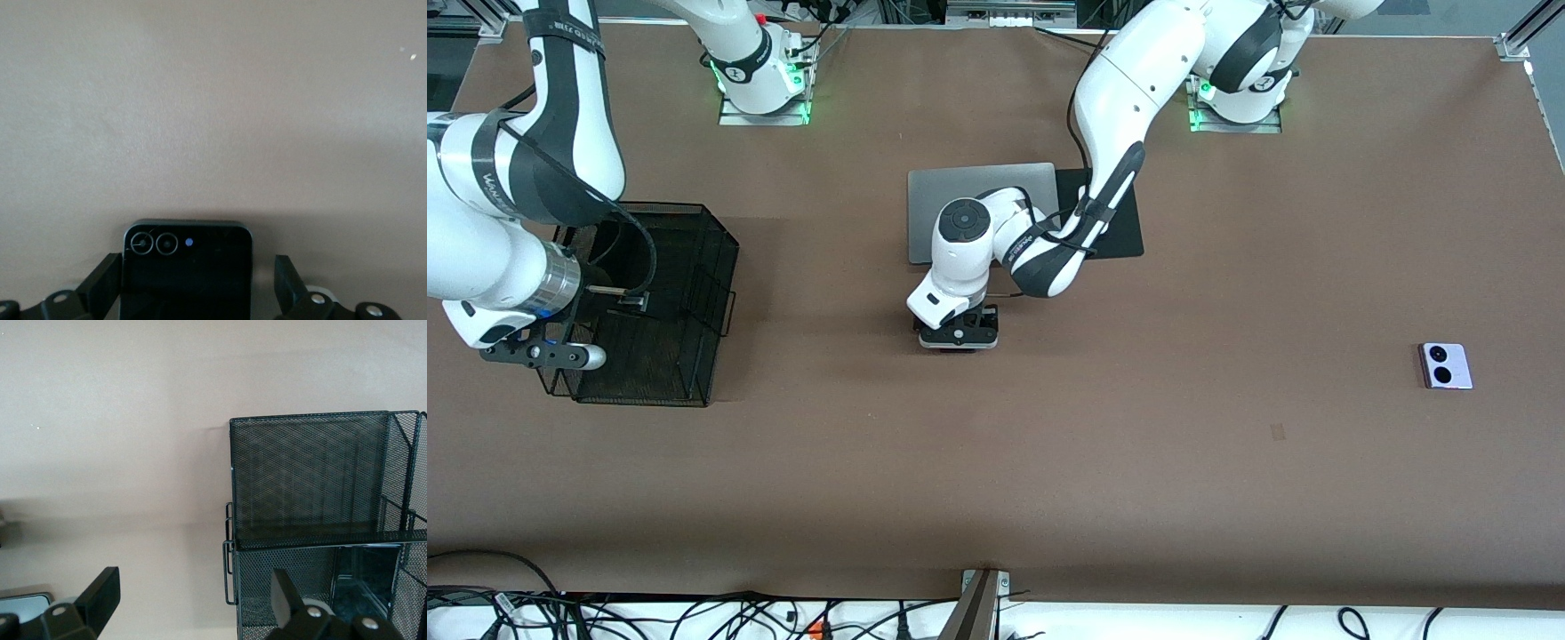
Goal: Place phones with both arms
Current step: 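Set the black flip phone down below the laptop with the left gripper, then open the left gripper while the right gripper reaches the flip phone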
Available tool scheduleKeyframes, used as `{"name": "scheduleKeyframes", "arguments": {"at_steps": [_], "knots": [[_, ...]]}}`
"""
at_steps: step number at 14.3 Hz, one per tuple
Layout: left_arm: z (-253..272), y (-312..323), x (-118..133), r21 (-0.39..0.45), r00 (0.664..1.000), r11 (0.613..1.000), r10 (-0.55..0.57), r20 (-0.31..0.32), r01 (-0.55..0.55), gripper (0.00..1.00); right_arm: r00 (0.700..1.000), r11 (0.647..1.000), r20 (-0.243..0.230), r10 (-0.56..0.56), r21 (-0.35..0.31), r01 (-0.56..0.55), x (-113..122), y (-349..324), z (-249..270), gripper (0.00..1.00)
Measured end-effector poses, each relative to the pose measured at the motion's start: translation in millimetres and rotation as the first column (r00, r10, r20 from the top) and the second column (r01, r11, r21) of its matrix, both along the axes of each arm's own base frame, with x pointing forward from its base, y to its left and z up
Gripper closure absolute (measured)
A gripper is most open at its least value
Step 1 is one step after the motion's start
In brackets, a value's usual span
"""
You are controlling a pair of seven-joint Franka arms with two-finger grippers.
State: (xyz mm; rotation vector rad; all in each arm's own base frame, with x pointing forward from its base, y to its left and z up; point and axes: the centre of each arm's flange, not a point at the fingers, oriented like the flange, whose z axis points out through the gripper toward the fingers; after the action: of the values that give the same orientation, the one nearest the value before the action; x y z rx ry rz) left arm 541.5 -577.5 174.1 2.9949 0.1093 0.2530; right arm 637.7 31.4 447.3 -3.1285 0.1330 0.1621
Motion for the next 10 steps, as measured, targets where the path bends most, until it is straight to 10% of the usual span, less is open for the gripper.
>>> {"name": "scheduleKeyframes", "arguments": {"at_steps": [10], "knots": [[142, 98, 71, 0.171, 0.995, 0.985, -0.022, -0.095, 0.038, 0.00, 0.999, 0.999, 0.019, -0.037, -0.035, 0.037, 2, 125, -17, 0.00]]}}
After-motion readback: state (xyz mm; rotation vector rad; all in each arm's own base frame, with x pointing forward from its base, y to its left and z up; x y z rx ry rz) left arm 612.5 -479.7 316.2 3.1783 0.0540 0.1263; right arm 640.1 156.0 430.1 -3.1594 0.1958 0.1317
